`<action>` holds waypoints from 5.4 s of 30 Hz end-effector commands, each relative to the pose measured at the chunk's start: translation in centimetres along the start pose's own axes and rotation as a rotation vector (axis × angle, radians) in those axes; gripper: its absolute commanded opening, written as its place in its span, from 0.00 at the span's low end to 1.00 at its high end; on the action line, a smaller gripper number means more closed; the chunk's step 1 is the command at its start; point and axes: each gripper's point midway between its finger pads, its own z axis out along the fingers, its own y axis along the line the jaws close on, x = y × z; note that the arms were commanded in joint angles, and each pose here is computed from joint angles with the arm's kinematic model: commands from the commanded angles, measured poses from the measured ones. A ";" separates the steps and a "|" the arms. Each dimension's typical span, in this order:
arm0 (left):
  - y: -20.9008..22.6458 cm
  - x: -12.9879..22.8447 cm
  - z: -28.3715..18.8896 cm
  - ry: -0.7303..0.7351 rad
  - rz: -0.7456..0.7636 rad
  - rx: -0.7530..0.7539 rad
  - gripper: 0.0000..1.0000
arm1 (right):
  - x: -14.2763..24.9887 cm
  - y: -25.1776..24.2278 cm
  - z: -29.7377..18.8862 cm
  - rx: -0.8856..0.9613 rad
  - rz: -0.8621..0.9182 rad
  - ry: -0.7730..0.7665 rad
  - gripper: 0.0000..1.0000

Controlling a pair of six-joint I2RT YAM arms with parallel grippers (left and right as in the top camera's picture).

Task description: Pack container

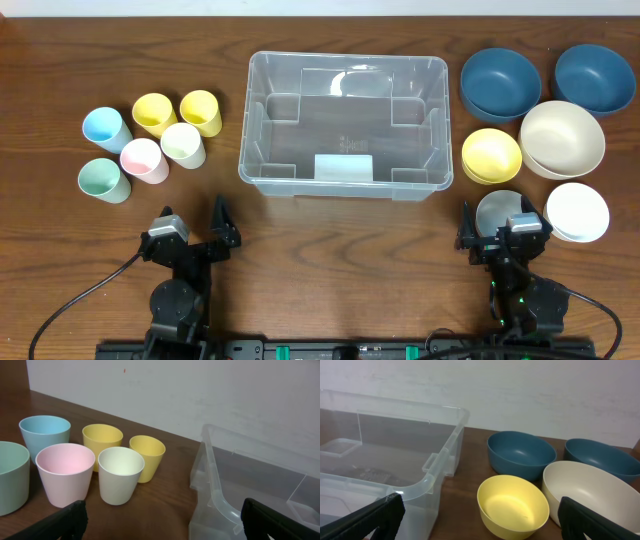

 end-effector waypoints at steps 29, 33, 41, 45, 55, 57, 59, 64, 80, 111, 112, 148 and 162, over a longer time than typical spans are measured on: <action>0.8 1.6 0.1 0.040 0.030 -0.027 0.98 | 0.1 -0.4 0.0 0.020 -0.011 0.001 0.99; 0.8 1.6 0.1 0.040 0.030 -0.027 0.98 | 0.1 -0.5 0.0 0.025 -0.012 0.002 0.99; 0.8 1.6 0.1 0.040 0.030 -0.027 0.98 | -0.4 0.8 -0.1 -0.052 -0.001 -0.019 0.99; 0.8 1.6 0.1 0.040 0.030 -0.027 0.98 | -2.0 2.6 -0.3 -0.159 0.009 -0.081 0.99; 0.8 1.6 0.1 0.040 0.030 -0.027 0.98 | -14.8 2.7 -4.6 -0.169 -0.053 -0.303 0.99; 0.8 1.6 0.1 0.040 0.030 -0.027 0.98 | -17.2 2.7 -5.4 -0.168 -0.058 -0.330 0.99; 0.8 1.6 0.1 0.040 0.030 -0.027 0.98 | -19.1 3.0 -6.1 -0.186 -0.066 -0.356 0.99; 0.8 1.6 0.1 0.040 0.030 -0.027 0.98 | -21.9 4.1 -7.5 -0.250 -0.090 -0.409 0.99; 0.8 1.6 0.1 0.040 0.030 -0.027 0.98 | -23.8 4.2 -3.9 -0.304 -0.024 -0.168 0.99; 0.8 1.6 0.1 0.040 0.030 -0.027 0.98 | -9.7 -8.8 21.9 -0.005 0.355 0.797 0.99; 0.8 1.6 0.1 0.040 0.030 -0.027 0.98 | -8.4 -9.0 22.1 -0.001 0.367 0.831 0.99; 0.8 1.6 0.1 0.040 0.030 -0.027 0.98 | 2.9 -10.1 22.3 0.340 0.580 1.115 0.83; 0.8 1.6 0.1 0.040 0.030 -0.027 0.98 | 2.5 -6.3 23.6 0.318 0.702 1.096 0.88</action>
